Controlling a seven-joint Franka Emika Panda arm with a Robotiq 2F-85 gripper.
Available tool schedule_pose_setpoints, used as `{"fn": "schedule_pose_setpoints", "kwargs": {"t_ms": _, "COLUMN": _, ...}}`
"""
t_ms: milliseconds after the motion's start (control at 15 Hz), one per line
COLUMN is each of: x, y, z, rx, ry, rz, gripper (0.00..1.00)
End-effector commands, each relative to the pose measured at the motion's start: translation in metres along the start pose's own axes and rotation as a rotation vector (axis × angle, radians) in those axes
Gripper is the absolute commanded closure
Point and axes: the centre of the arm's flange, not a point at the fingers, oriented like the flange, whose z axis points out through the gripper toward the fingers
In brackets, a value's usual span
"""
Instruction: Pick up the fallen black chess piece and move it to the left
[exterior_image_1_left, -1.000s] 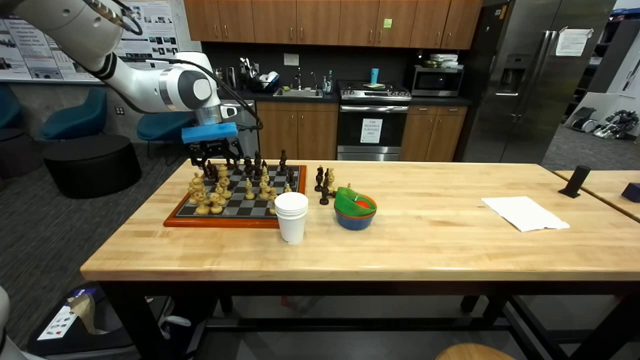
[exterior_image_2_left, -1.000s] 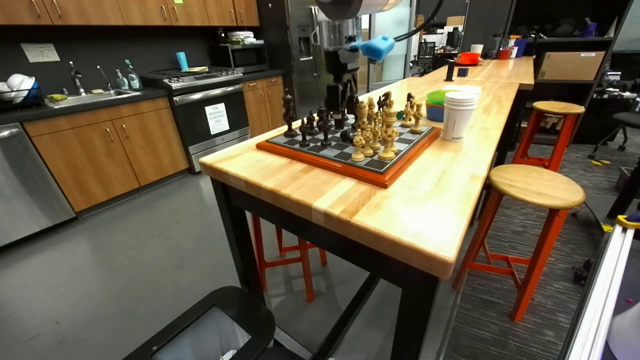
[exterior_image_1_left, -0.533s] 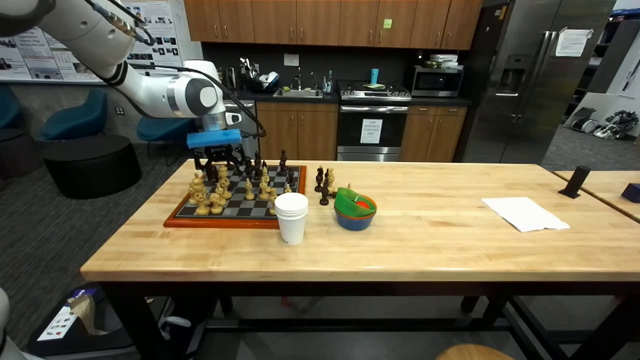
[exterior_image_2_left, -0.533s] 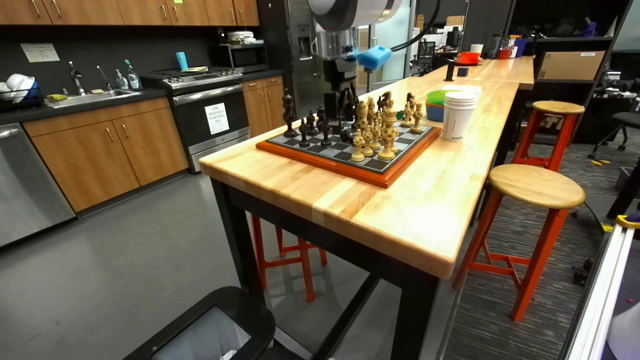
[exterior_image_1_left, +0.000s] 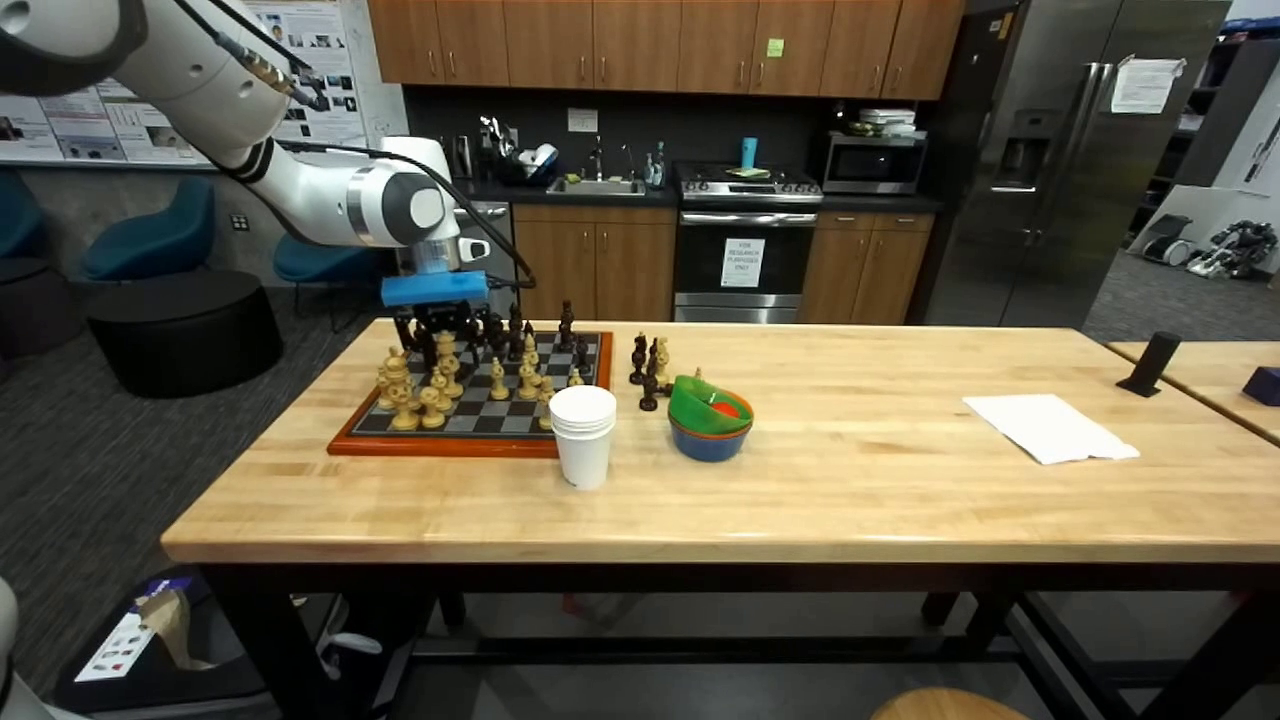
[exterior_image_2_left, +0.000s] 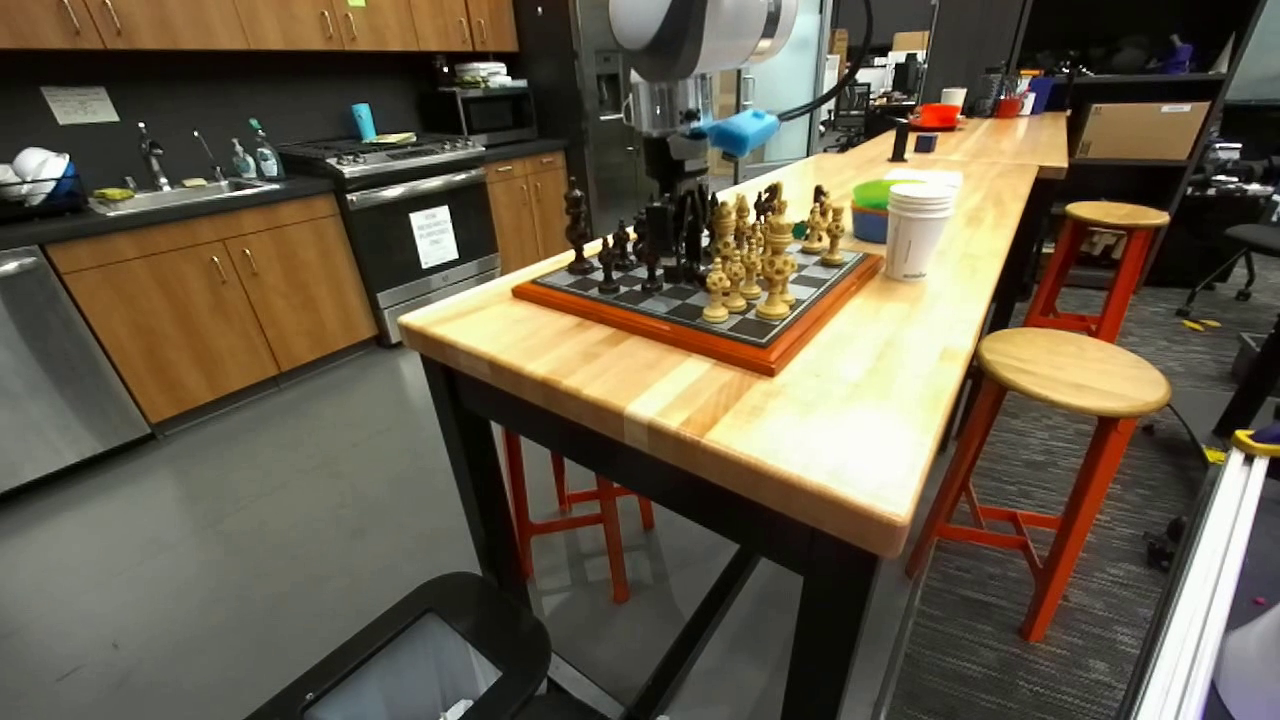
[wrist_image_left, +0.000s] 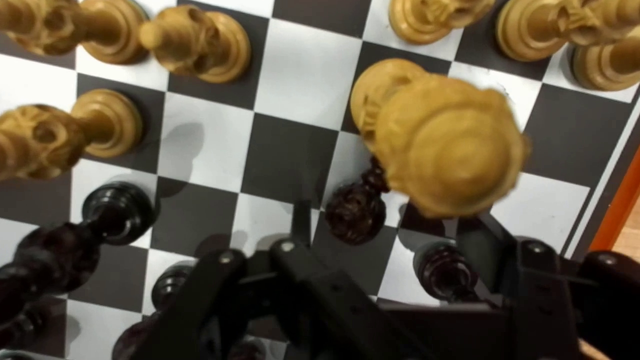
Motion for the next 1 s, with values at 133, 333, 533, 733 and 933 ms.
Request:
{"fn": "schedule_pose_setpoints", "kwargs": {"t_ms": 133, "x": 0.001, "y": 0.004, "z": -0.001, "rx": 0.012, "ry": 0.007, "rz": -0.001, "gripper": 0.71}}
{"fn": "schedule_pose_setpoints", "kwargs": {"t_ms": 333, "x": -0.002, "y": 0.004, "z": -0.003, "rx": 0.005, "ry": 0.005, "rz": 0.005, "gripper": 0.94}}
{"fn": "schedule_pose_setpoints", "kwargs": {"t_ms": 533, "x": -0.005, "y": 0.003, "z": -0.011, "rx": -0.01, "ry": 0.012, "rz": 0.008, "gripper": 0.93}}
{"fn": "schedule_pose_setpoints", "kwargs": {"t_ms": 733, "x": -0.007, "y": 0.001, "z": -0.025, "rx": -0.031, "ry": 0.031, "rz": 0.008, "gripper": 0.93}}
{"fn": "schedule_pose_setpoints", "kwargs": {"t_ms": 933, "x": -0.012, "y": -0.004, "z": -0.047, "rx": -0.058, "ry": 0.057, "rz": 0.009, "gripper": 0.93}}
